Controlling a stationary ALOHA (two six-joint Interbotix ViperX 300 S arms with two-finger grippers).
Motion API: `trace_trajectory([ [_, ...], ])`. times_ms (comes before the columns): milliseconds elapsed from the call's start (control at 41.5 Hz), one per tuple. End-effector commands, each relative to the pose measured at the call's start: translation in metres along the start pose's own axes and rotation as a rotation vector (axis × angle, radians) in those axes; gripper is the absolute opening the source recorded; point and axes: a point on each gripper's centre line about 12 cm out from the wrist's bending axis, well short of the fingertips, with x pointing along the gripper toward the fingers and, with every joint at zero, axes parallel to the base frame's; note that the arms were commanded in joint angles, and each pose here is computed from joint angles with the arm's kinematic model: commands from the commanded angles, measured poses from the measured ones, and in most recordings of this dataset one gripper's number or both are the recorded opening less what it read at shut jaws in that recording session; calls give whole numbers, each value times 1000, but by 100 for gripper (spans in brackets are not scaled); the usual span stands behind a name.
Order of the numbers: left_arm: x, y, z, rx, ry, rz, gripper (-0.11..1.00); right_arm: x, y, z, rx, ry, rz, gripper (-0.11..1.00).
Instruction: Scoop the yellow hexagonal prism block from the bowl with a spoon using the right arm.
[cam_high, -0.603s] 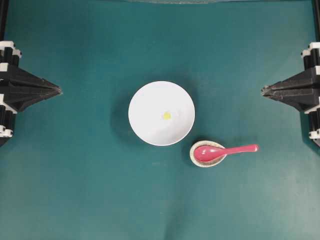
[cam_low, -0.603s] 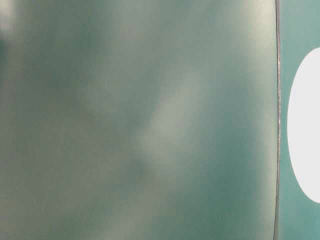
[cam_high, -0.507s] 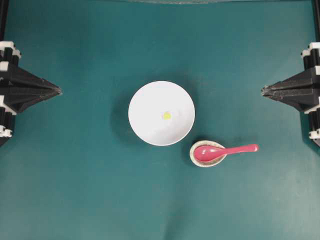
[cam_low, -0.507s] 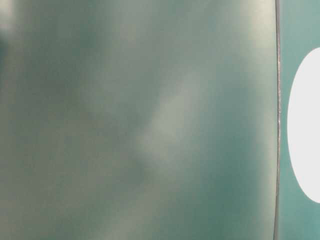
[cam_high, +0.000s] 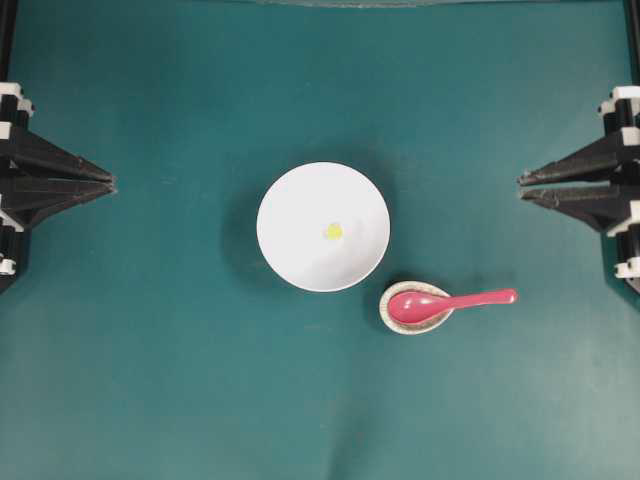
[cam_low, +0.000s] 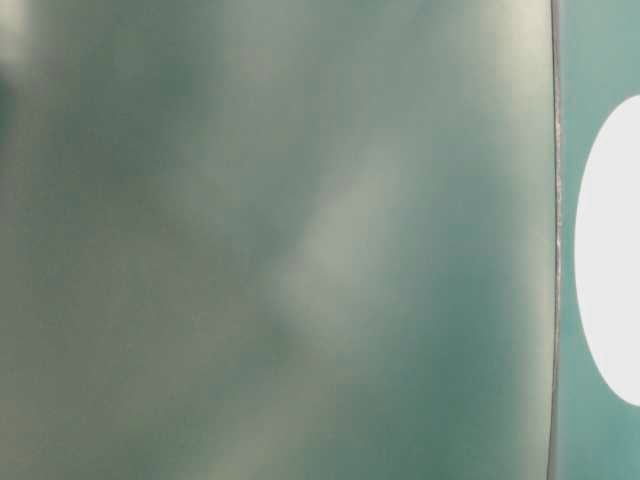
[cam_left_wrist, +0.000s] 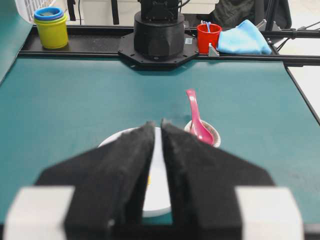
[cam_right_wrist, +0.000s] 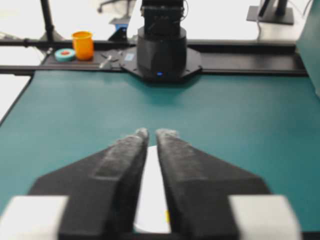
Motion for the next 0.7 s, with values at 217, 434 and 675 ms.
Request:
trace_trajectory([
  [217, 2, 0, 11, 5, -25, 0, 14, 9, -1, -3, 21, 24, -7, 57],
  [434, 3, 0, 9, 6, -20, 0, 14, 18, -2, -20, 43, 81, -15, 57],
  [675, 3, 0, 9, 6, -15, 0, 14, 35, -4, -52, 79, 170, -37, 57],
])
